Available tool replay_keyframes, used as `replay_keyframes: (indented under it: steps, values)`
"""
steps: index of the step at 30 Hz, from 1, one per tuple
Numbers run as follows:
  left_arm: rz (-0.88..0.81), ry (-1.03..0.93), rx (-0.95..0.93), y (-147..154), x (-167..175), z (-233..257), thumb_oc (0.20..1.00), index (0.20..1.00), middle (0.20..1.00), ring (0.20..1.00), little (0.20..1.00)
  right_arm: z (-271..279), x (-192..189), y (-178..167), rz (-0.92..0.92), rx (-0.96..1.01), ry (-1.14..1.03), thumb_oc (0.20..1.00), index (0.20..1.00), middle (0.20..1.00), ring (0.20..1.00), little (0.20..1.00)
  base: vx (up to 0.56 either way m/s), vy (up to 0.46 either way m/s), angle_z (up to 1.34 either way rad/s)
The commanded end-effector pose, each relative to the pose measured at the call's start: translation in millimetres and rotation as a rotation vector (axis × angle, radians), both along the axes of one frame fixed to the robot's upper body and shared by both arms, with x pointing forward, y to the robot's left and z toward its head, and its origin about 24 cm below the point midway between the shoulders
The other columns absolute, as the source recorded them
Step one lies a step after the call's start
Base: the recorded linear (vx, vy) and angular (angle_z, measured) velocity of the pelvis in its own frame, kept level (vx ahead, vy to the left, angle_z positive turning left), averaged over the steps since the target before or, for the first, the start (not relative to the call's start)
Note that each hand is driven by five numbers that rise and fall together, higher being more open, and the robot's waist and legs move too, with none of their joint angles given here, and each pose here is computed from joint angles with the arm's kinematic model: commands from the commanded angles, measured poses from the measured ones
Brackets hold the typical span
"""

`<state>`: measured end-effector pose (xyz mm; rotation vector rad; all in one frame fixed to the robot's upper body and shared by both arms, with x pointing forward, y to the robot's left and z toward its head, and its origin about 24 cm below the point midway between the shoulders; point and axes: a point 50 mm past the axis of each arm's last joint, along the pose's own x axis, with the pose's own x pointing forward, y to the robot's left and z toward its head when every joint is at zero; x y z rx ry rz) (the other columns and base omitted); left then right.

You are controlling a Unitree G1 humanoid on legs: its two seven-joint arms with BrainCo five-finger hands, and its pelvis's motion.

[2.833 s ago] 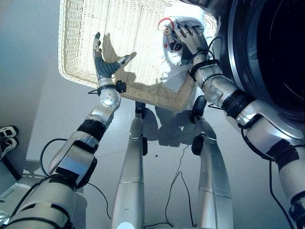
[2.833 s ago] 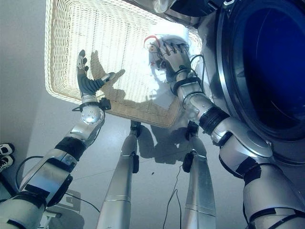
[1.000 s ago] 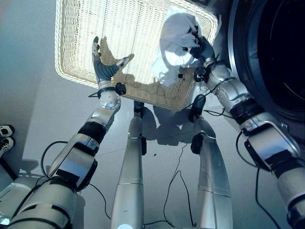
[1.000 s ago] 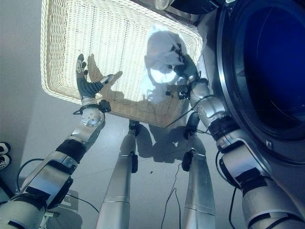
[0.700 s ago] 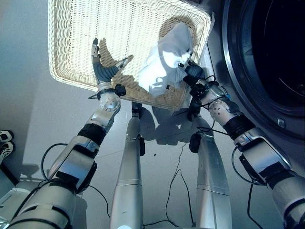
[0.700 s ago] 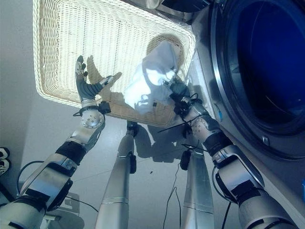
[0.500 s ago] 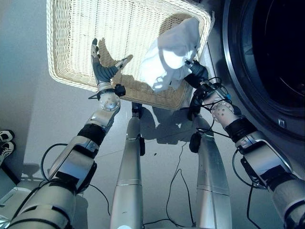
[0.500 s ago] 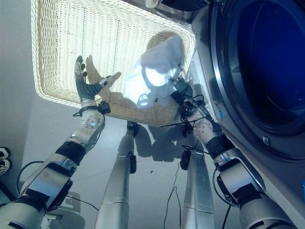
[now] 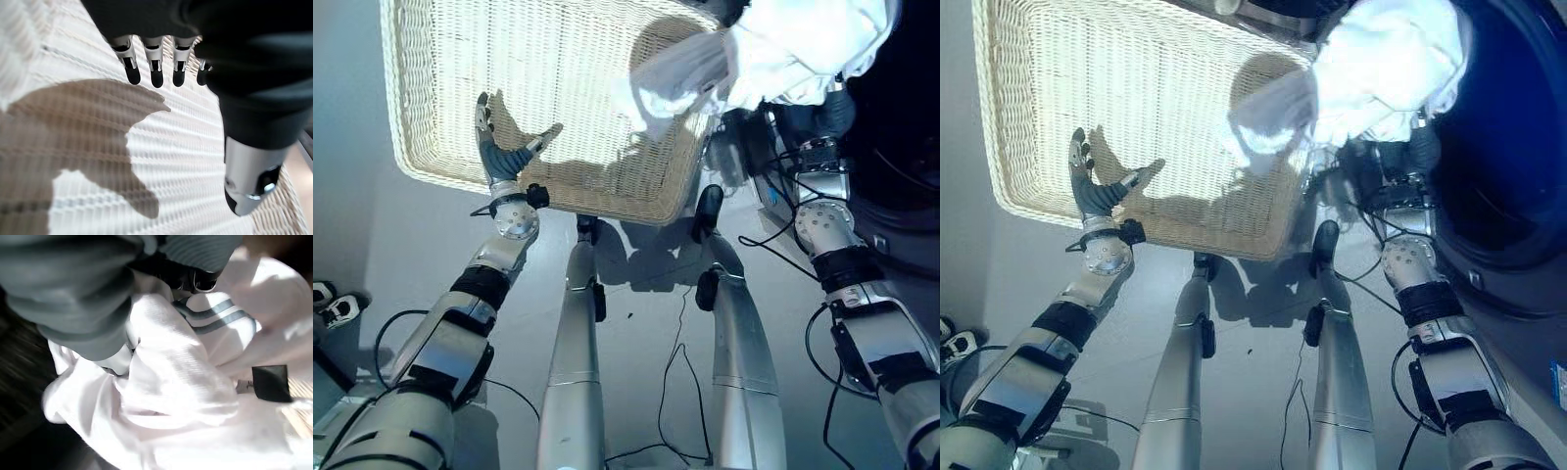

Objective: Put the clothes into the washing machine.

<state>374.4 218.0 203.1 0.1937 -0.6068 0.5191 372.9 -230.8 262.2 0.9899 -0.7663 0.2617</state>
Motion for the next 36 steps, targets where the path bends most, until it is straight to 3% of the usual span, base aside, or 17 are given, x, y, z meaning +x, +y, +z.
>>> replay_keyframes:
  steps: [1,9,11,12,13,15,22,23,24,25,29,36]
  values:
    - [0.022,-0.091,-0.079,9.1,-2.9,13.1,1.0,1.0,1.0,1.0,1.0,8.6,-12.7,-31.0,-0.12,0.106,-0.057,0.2,0.2,0.2,0.2,0.2,0.0,-0.004,-0.1]
    - [0.02,-0.09,-0.085,9.1,-0.4,16.0,1.0,1.0,1.0,1.0,1.0,-18.6,0.2,-65.4,-0.389,0.134,0.377,0.2,0.2,0.2,0.2,0.2,0.0,0.0,-0.02]
    - [0.014,-0.083,-0.073,6.8,0.9,16.5,1.0,1.0,1.0,1.0,1.0,-17.2,0.1,-77.8,-0.493,0.151,0.488,0.2,0.2,0.2,0.2,0.2,0.0,0.0,0.0]
    - [0.008,-0.074,-0.064,5.9,1.1,14.1,1.0,1.0,1.0,1.0,1.0,3.8,-8.2,-99.7,-0.64,0.218,0.535,0.2,0.2,0.2,0.2,0.2,0.0,0.0,0.0]
    - [0.009,-0.068,-0.05,7.1,-2.4,4.3,1.0,1.0,1.0,1.0,1.0,34.4,-26.8,-124.5,-0.812,0.334,0.511,0.2,0.2,0.2,0.2,0.2,0.0,0.0,0.0]
    - [0.011,-0.067,-0.041,9.8,-6.5,-3.0,1.0,1.0,1.0,1.0,1.0,53.2,-42.5,-136.0,-0.925,0.405,0.466,0.2,0.2,0.2,0.2,0.2,0.0,0.0,0.0]
    - [0.016,-0.067,-0.034,12.5,-10.4,-8.3,1.0,1.0,1.0,1.0,1.0,70.4,-57.2,-141.5,-1.031,0.447,0.411,0.2,0.2,0.2,0.2,0.2,0.0,-0.002,0.0]
    - [0.049,-0.049,-0.032,34.3,-24.3,-20.7,1.0,1.0,1.0,1.0,1.0,120.3,-109.2,-145.6,-1.313,0.594,0.243,0.445,0.445,0.445,0.445,0.445,-0.03,-0.013,-0.02]
    - [0.049,-0.049,-0.032,34.3,-24.3,-20.7,1.0,1.0,1.0,1.0,1.0,120.3,-109.2,-145.6,-1.313,0.594,0.243,0.445,0.445,0.445,0.445,0.445,-0.04,-0.01,-0.1]
    - [0.058,-0.033,-0.025,43.8,-27.5,-21.8,1.0,1.0,1.0,1.0,1.0,132.8,-134.1,-156.8,-1.418,0.629,0.199,1.0,1.0,1.0,1.0,1.0,0.0,0.004,-0.12]
    - [0.062,-0.001,-0.014,57.0,-28.6,-21.0,1.0,1.0,1.0,1.0,1.0,125.1,-149.9,-181.6,-1.505,0.642,0.255,1.0,1.0,1.0,1.0,1.0,0.01,-0.022,-0.03]
    - [0.051,0.009,-0.011,61.1,-28.5,-20.8,1.0,1.0,1.0,1.0,1.0,111.6,-147.8,-193.7,-1.535,0.626,0.338,1.0,1.0,1.0,1.0,1.0,0.0,-0.005,0.07]
